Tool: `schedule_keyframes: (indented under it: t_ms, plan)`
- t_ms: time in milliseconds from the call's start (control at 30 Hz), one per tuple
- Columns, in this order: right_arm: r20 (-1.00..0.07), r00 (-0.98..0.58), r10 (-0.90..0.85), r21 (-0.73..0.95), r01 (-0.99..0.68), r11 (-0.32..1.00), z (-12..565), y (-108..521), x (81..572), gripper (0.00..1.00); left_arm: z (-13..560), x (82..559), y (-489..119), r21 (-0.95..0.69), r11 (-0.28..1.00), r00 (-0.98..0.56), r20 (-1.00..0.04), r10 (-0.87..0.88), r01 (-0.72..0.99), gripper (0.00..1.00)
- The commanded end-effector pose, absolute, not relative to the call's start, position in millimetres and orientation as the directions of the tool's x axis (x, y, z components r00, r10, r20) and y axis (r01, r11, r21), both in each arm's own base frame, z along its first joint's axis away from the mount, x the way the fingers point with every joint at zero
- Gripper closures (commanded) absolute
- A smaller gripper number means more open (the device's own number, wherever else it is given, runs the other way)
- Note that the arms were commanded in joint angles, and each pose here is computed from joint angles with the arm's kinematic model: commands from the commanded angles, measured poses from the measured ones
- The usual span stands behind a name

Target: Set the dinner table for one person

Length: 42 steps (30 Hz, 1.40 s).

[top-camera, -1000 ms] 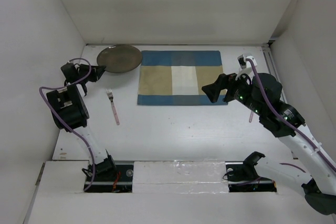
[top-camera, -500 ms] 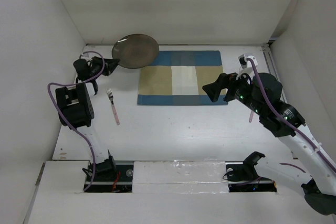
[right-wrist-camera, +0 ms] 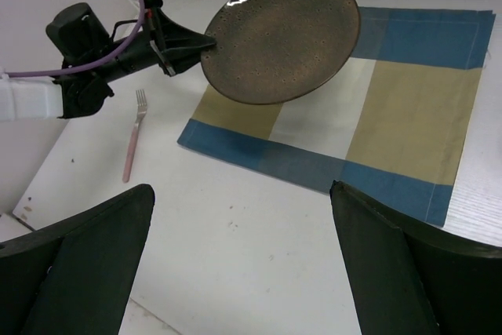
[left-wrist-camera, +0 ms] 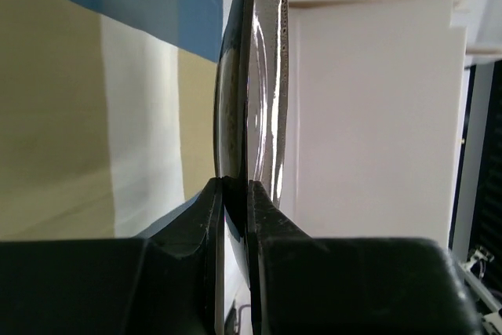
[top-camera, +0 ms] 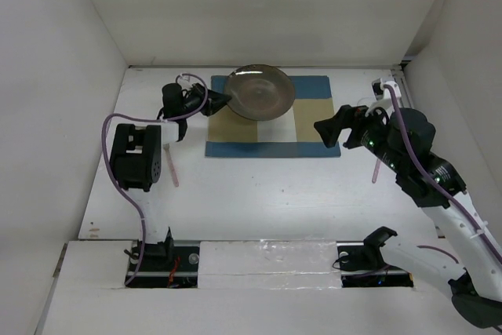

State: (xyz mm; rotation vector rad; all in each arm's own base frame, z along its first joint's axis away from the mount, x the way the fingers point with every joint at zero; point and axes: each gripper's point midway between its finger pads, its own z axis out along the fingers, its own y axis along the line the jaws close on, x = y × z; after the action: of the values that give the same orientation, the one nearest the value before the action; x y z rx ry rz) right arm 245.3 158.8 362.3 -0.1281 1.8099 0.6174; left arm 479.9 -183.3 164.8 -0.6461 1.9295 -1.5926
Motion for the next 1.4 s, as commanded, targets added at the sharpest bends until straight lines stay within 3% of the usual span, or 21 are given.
schedule_keyframes:
  t_ms: [0, 333, 1367]
  plan:
    - [-0.933, -0.272, 0.238, 0.332, -0.390, 0.859, 386, 148, 240, 0.00, 260, 477, -201, -0.946, 0.092, -0.700, -0.294, -0.651, 0.311, 1.00]
    - [-0.935, -0.268, 0.234, 0.326, -0.384, 0.864, 386, 142, 239, 0.00, 228, 482, -249, -0.955, 0.047, -0.743, -0.258, -0.617, 0.293, 1.00]
    - [-0.934, -0.285, 0.216, 0.320, -0.396, 0.861, 374, 144, 239, 0.00, 178, 495, -260, -0.972, 0.027, -0.755, -0.198, -0.625, 0.233, 1.00]
